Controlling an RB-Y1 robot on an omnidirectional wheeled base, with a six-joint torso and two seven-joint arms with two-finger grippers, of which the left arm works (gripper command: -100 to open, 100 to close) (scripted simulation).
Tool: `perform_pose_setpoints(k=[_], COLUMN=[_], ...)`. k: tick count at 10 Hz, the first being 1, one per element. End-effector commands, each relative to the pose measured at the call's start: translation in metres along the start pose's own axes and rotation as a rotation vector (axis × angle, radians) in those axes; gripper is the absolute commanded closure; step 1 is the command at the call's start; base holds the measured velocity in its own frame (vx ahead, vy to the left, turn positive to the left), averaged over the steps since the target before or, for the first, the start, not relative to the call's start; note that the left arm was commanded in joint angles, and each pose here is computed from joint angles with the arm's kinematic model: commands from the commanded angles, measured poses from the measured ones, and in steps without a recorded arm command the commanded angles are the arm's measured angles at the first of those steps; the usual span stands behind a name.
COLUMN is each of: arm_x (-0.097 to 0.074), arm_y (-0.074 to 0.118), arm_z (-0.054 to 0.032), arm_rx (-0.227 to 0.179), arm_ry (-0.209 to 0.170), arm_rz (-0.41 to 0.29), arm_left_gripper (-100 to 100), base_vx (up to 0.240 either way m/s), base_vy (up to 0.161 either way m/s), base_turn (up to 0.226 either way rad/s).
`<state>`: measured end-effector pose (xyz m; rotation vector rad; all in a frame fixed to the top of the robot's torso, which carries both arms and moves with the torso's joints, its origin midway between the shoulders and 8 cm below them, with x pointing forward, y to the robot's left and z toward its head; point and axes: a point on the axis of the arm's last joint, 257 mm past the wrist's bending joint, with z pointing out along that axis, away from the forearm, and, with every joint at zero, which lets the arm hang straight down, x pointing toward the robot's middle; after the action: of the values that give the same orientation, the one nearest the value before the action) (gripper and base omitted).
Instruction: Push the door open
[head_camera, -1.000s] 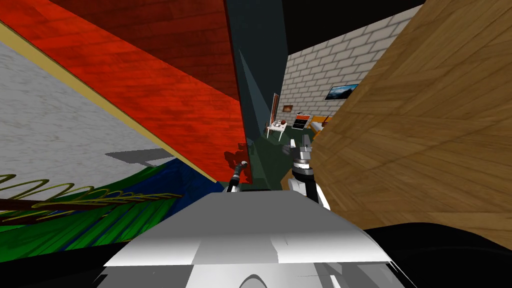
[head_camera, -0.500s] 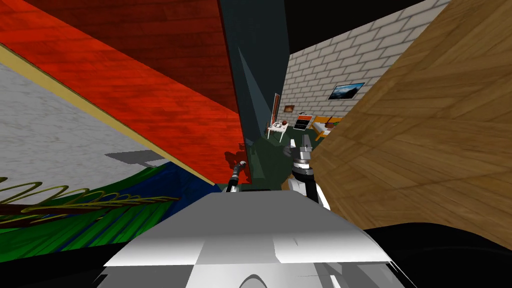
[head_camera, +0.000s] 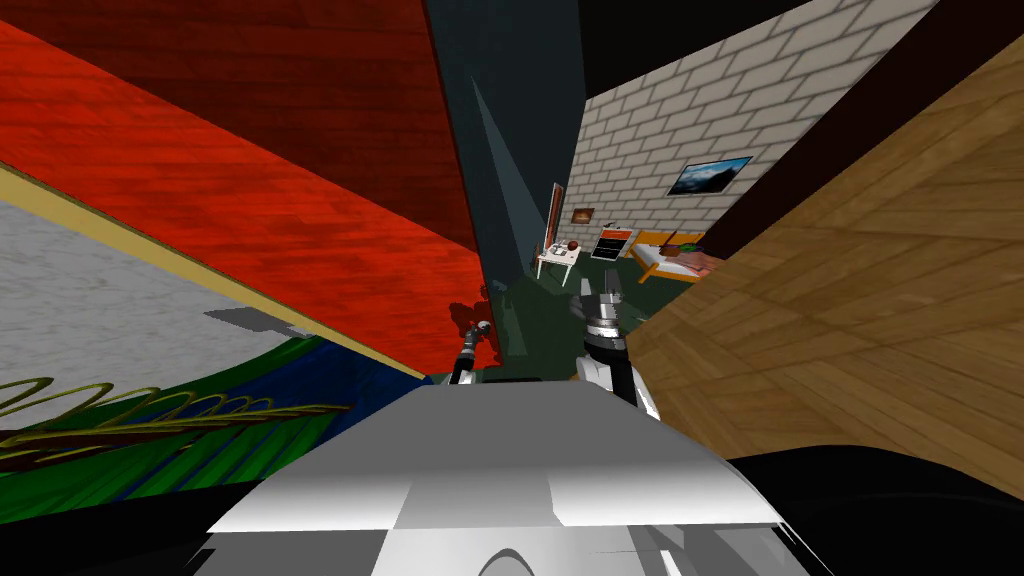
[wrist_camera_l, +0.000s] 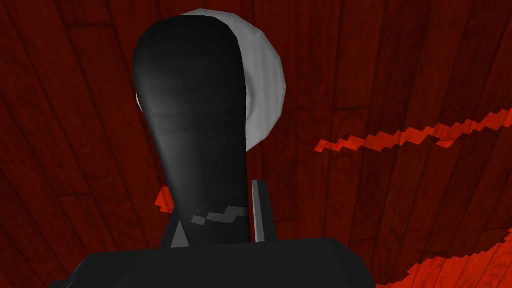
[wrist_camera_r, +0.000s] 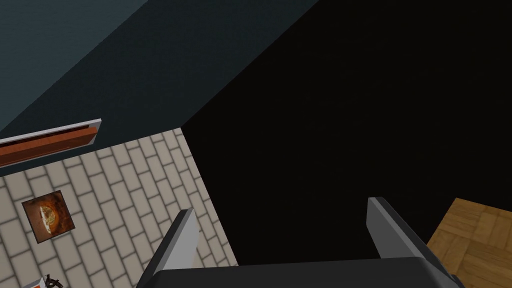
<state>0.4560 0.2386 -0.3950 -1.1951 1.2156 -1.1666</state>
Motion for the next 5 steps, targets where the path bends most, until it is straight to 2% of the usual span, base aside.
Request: perform_pose_setpoints(k=[1, 2, 3, 5], arm_x=[-0.017, -0.017, -0.027, -0.039], arm_y=[-0.006, -0.006, -0.006, -0.007], arm_z=[0.0006, 0.0006, 0.0009, 0.0010], arm_rx=[0.010, 0.010, 0.012, 0.013], arm_ry=[-0.026, -0.026, -0.049, -0.080], arm_rz=[0.016, 0.016, 0.023, 0.028], arm_left_gripper=[100, 100, 100, 100], base_vx=[0.163, 0.063, 0.112, 0.188], base_vy=[-0.050, -0.017, -0.028, -0.053], base_turn=[0.041, -0.009, 0.070, 0.102])
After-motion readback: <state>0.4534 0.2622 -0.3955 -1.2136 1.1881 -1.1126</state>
